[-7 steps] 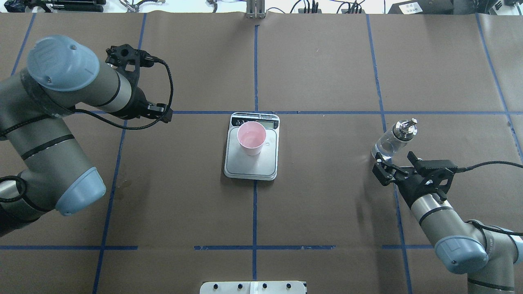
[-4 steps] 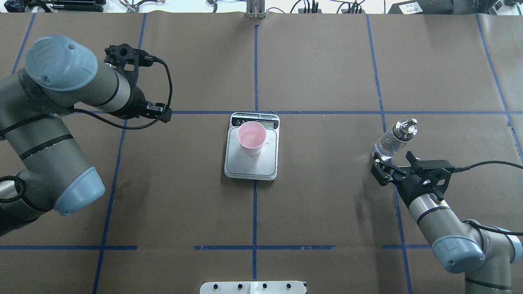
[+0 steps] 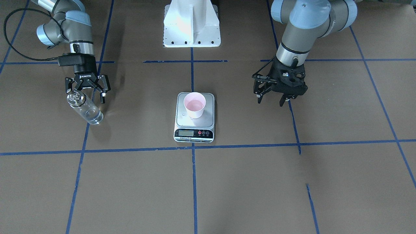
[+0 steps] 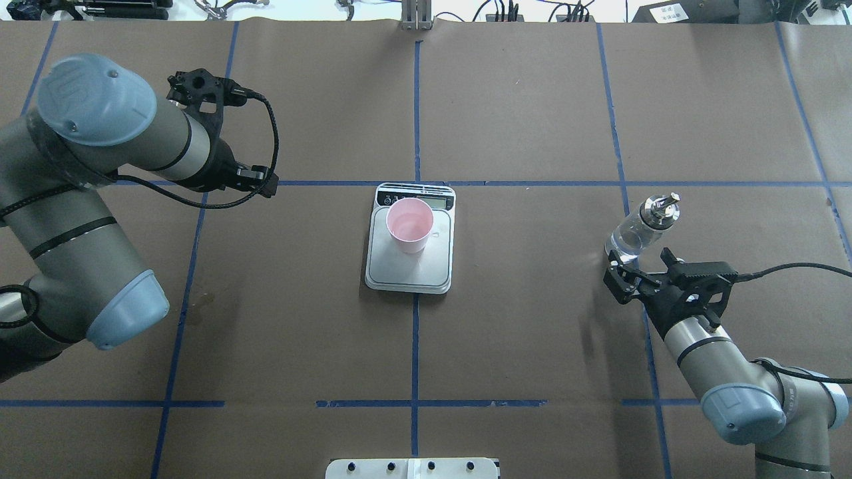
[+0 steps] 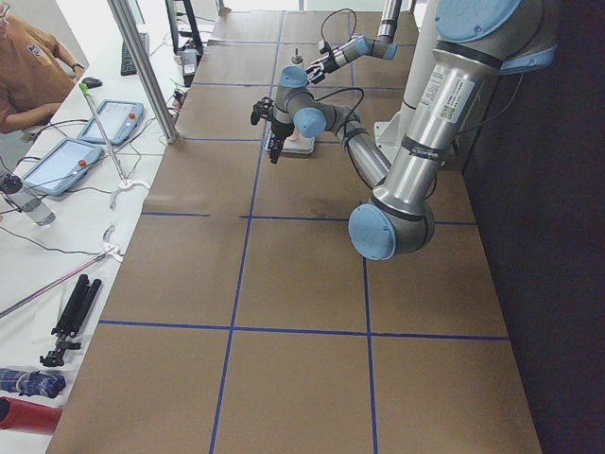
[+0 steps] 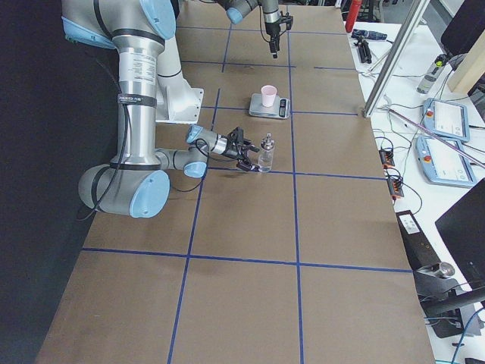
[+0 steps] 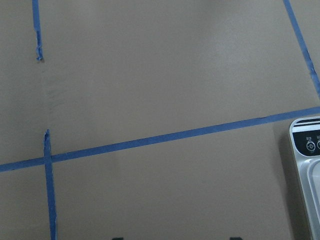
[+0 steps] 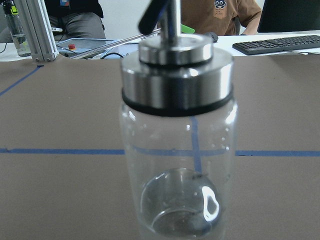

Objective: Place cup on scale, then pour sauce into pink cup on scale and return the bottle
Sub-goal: 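Close the right gripper around the glass sauce bottle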

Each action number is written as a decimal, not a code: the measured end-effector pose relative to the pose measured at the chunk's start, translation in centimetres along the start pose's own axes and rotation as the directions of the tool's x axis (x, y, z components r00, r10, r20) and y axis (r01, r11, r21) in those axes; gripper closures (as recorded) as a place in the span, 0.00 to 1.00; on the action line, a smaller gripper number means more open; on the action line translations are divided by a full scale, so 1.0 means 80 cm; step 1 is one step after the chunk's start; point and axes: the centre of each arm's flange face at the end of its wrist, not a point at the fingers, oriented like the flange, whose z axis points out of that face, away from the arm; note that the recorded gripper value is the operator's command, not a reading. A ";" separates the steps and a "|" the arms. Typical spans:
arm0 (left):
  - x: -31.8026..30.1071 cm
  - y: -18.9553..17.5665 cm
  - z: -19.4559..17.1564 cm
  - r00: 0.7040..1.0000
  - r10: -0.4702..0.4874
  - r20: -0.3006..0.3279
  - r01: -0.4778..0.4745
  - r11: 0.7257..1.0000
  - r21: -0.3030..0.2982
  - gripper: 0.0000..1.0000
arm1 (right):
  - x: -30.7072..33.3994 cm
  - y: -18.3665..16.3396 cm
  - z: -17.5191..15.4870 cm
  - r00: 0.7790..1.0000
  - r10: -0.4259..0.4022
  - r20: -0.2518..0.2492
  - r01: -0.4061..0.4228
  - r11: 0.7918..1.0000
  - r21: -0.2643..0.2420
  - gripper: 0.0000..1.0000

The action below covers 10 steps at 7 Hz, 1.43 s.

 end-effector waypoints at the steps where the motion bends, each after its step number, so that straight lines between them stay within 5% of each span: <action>1: -0.001 0.000 0.001 1.000 0.000 0.001 0.000 1.000 -0.001 0.23 | -0.002 0.002 0.004 1.000 0.000 -0.002 0.000 1.000 0.000 0.01; 10: -0.001 0.000 0.002 1.000 -0.001 0.003 0.001 1.000 -0.002 0.23 | -0.001 0.002 0.031 1.000 0.004 -0.029 -0.003 1.000 0.022 0.01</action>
